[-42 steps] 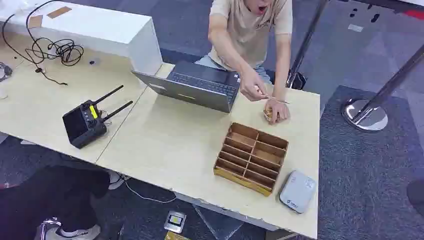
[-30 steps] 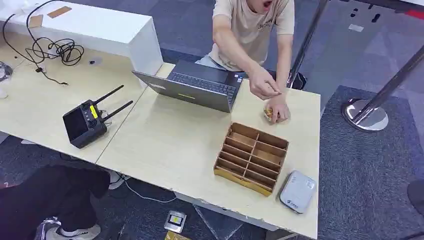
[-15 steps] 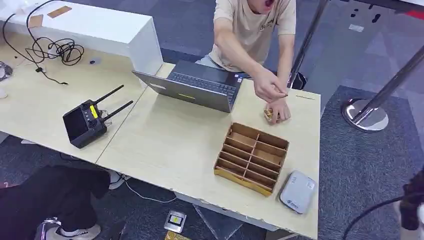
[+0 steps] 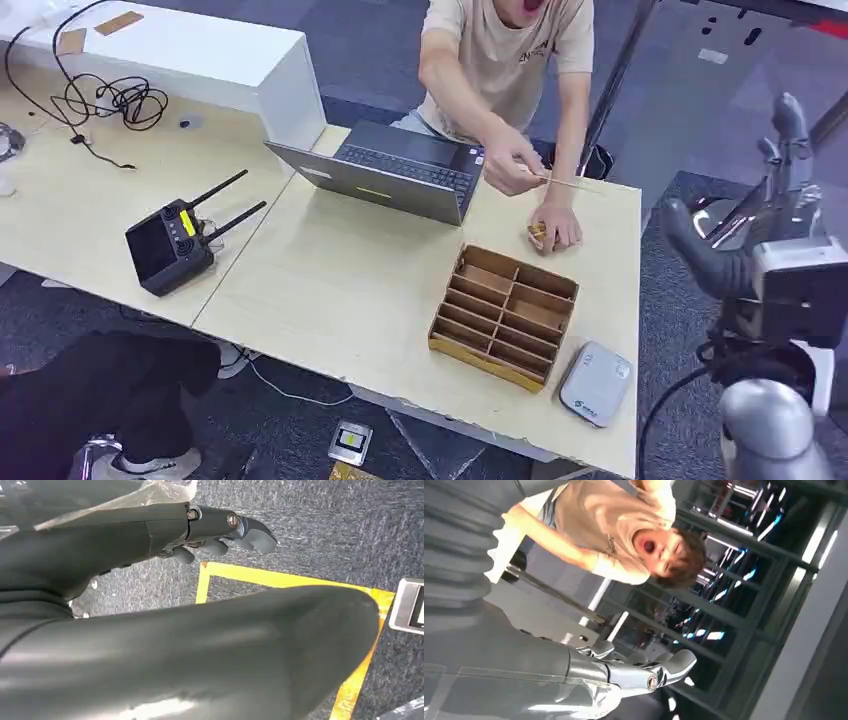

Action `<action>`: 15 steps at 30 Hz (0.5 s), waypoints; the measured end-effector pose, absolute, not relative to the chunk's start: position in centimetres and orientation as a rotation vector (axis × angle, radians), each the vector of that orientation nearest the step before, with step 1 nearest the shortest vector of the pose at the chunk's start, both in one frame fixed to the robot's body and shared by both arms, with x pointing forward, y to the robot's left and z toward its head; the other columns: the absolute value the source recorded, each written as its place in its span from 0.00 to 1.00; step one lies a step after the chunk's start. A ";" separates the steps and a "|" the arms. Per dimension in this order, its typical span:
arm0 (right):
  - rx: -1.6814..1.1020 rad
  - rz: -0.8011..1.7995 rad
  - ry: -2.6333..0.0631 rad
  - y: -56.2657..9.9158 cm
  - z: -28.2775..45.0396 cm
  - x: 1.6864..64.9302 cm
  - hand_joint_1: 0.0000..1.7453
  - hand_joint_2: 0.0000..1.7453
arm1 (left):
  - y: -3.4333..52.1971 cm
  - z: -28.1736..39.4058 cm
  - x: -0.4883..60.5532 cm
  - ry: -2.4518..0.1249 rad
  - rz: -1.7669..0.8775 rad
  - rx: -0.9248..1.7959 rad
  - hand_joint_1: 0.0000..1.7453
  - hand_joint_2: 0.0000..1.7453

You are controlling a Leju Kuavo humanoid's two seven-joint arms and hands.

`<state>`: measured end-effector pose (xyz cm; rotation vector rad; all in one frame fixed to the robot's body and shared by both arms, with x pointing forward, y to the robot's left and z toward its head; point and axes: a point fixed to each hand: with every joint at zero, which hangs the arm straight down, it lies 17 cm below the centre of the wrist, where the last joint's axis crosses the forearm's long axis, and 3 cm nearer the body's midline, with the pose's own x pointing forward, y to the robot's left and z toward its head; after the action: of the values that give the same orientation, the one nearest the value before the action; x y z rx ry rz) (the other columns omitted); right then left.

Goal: Pass the card to the sensor for recognition and then transmit it.

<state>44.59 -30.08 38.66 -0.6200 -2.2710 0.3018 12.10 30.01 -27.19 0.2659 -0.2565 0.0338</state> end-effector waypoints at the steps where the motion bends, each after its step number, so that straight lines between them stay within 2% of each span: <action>1: -0.631 0.333 -2.273 -29.2 38.6 44.7 0.00 1.00 | 30.0 -27.2 12.1 -0.257 0.030 0.266 0.00 0.00; 15: -0.911 0.722 -2.212 -21.2 34.2 46.3 0.00 1.00 | 29.6 -27.1 12.4 -0.279 -0.041 0.254 0.00 0.00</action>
<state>46.35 -21.22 34.21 -0.9105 -2.2123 0.7222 12.44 29.55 -27.14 0.2544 -0.2786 -0.0406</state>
